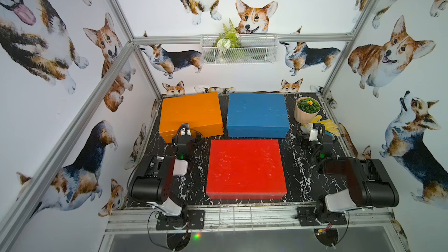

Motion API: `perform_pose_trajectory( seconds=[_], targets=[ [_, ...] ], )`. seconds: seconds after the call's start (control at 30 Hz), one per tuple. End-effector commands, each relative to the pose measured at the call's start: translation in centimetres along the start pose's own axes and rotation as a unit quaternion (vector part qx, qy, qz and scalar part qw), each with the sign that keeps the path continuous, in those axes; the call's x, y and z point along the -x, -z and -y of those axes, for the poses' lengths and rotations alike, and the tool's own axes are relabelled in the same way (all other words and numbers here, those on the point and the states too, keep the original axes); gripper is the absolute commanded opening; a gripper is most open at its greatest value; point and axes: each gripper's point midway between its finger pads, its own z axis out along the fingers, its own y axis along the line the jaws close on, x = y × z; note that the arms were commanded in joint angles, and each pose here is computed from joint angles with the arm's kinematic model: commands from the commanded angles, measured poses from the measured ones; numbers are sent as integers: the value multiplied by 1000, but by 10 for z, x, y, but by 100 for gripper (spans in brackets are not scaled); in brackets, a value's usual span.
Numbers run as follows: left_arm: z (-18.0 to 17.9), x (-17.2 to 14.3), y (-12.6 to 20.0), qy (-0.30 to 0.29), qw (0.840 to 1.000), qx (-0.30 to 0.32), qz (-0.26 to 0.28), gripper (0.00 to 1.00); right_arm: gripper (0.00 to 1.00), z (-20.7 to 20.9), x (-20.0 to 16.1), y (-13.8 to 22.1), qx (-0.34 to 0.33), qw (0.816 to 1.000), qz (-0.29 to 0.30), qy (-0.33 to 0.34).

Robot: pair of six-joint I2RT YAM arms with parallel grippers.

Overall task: Stack the shoeboxes
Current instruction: Pick up the shoebox from the center of the board.

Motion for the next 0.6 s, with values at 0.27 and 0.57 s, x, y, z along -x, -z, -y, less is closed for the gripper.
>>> perform_pose_trajectory(
  seconds=[0.27,0.57],
  targets=[
    [1,10,0,1,1000,-3,21,100,100,-1,11,2,0,1000,25,6],
    [1,10,0,1,1000,-3,20,100,100,0,11,3,-4,1000,27,8]
  ],
)
